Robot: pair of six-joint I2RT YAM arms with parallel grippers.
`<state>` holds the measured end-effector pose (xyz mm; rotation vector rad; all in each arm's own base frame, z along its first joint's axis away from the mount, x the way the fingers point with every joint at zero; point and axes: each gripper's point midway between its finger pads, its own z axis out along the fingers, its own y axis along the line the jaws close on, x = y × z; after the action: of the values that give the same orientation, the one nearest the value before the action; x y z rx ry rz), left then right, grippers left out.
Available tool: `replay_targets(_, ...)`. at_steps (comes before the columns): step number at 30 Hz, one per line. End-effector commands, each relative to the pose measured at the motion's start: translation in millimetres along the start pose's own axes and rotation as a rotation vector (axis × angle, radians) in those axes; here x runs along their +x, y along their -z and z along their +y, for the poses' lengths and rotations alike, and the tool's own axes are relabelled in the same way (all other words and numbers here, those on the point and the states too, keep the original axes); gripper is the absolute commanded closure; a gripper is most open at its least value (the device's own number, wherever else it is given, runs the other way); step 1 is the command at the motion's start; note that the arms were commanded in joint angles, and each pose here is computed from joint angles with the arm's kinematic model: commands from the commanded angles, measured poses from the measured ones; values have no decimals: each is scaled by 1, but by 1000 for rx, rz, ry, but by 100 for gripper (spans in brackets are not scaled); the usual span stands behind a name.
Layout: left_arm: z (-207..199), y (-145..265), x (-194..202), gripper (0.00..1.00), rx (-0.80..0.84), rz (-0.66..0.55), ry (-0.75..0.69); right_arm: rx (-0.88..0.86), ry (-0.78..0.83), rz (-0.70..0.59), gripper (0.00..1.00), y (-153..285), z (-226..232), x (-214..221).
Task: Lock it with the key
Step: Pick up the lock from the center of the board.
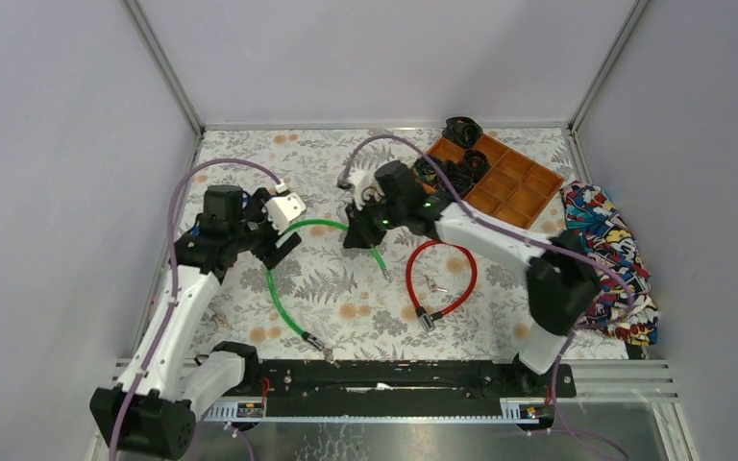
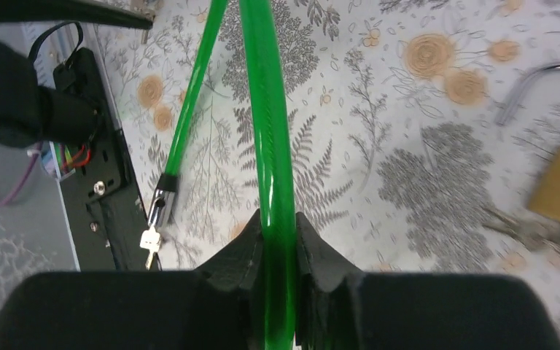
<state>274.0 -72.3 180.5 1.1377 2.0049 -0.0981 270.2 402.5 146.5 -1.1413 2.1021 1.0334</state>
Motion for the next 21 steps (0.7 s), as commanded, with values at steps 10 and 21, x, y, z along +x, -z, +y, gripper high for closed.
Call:
replay_targets(10, -79, 120, -137, 1, 230, -718, -181, 122, 513, -444, 100, 212, 74, -94)
replay_targets(21, -65, 103, -143, 1, 197, -773, -48, 276, 612, -679, 100, 308, 113, -160)
